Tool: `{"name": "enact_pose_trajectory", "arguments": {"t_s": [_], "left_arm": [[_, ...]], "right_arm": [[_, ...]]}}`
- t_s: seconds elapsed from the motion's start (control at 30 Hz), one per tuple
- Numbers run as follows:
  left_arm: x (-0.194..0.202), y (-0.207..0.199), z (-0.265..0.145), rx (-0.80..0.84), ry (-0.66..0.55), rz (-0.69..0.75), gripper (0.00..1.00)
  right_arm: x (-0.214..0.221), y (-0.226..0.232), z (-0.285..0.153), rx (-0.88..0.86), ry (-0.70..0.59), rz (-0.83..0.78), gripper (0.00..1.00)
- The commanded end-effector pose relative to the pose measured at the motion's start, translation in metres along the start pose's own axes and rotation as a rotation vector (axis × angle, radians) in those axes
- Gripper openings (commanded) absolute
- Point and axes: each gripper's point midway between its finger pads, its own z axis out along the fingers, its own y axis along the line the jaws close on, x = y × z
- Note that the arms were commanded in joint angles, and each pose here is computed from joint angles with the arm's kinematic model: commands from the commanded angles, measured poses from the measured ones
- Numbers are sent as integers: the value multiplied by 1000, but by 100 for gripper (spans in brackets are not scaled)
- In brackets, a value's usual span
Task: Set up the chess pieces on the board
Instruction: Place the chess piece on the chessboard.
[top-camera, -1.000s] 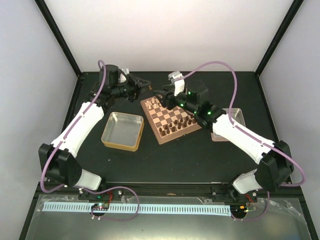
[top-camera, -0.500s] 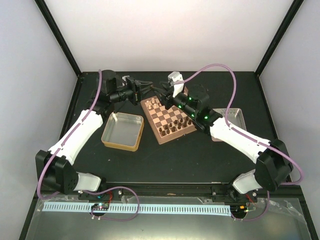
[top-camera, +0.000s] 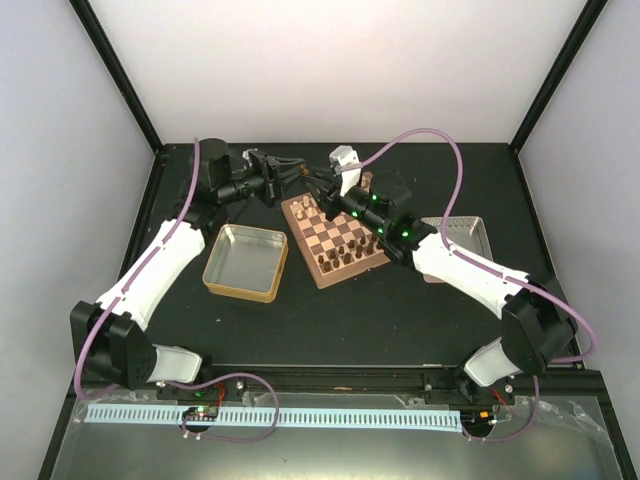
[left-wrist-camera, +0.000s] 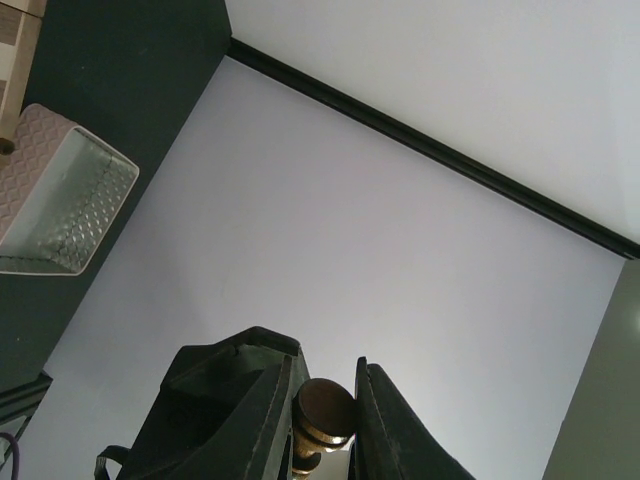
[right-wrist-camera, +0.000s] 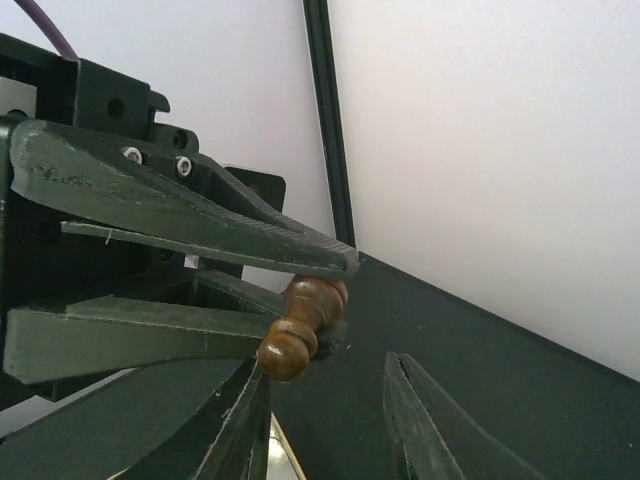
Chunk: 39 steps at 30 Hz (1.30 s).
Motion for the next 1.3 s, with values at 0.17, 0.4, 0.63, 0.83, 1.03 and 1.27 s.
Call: {"name": "enact_pose_trajectory", "arguments": {"t_s": [0.17, 0.4, 0.63, 0.83, 1.03, 1.27], "left_arm": [[20, -11, -8, 32, 59, -17, 12], [19, -10, -8, 33, 57, -19, 12], [19, -5, -8, 26, 61, -24, 12], [21, -6, -9, 29, 70, -25, 12], [23, -9, -10, 43, 75, -24, 12], [24, -12, -10, 54, 80, -21, 12]], "right_arm": [[-32, 7, 0, -11, -88, -45, 35], [-37, 14, -15, -37, -152, -59, 48], [-43, 13, -13, -38, -166, -50, 32], [-40, 12, -7, -38, -150, -31, 32], [-32, 13, -2, -49, -119, -27, 37], [-25, 17, 2, -58, -98, -27, 33]]}}
